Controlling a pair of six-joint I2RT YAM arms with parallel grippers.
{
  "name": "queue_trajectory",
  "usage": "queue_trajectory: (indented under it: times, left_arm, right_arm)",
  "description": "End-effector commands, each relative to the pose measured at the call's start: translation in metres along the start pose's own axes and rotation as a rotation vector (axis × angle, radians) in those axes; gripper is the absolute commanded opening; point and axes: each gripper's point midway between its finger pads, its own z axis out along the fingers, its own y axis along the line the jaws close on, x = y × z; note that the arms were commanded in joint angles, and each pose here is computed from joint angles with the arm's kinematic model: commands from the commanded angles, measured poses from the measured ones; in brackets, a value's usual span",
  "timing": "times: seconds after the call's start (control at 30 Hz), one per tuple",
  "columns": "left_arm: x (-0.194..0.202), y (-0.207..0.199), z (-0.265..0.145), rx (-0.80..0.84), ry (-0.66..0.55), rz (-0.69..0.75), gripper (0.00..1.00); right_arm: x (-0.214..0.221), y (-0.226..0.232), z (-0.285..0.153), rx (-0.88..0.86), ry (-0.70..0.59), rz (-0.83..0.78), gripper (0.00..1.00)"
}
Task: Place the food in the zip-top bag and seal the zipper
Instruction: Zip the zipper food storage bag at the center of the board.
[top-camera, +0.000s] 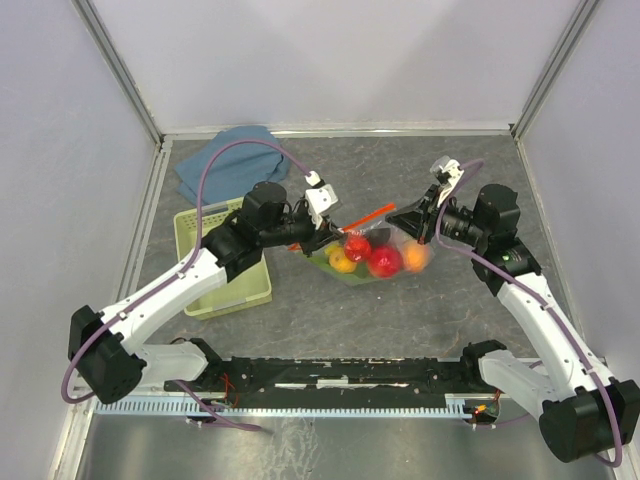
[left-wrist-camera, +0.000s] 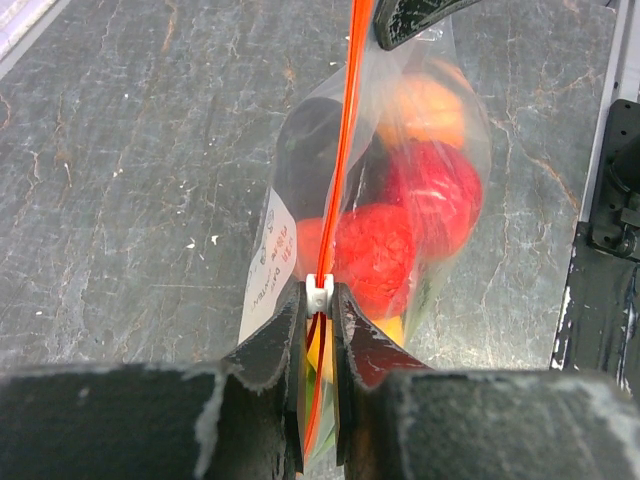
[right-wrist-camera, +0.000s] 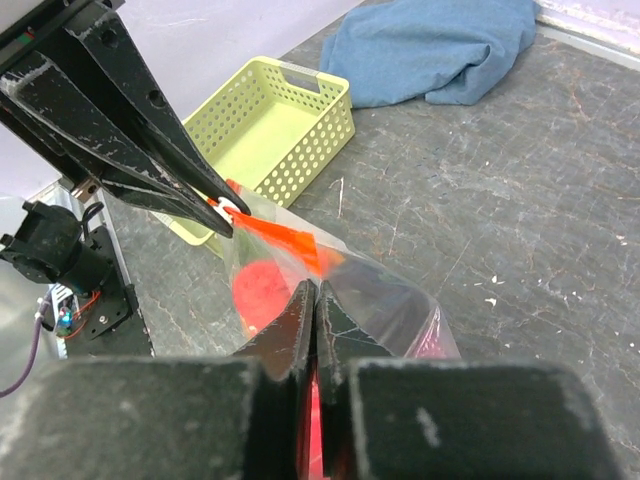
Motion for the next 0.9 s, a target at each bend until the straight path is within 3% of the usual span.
queue_trajectory:
  times: [0.0,0.2,0.43,0.67,0.87]
  left_arm:
    - [-0.022,-0.001,-0.007,0.039,-0.001,0.005,0.03]
    - [-0.042,-0.021,-0.007,0.138,-0.021,0.04,0.03]
    - [-0.045,-0.035,-0.007,0.218,-0.028,0.059,0.03]
    - [-0.035,-0.037,-0.001,0.236,0.001,0.054,0.03]
    - [-0.035,-0.037,0.003,0.247,0.001,0.047,0.03]
  right_arm:
    - [-0.024,0.005,-0.005,-0.023,-0.053,-0.045,0.17]
    - [-0.026,0.021,-0.011,-0.082,-0.09,-0.112,0.62]
    - [-0.019,0.048,0.0,-0.256,-0.049,-0.19,0.86]
    - [0.012,0.058,0.022,-0.329,0.098,-0.244,0.88]
    - [0.035,0.06,0.026,-0.36,0.197,-0.226,0.81]
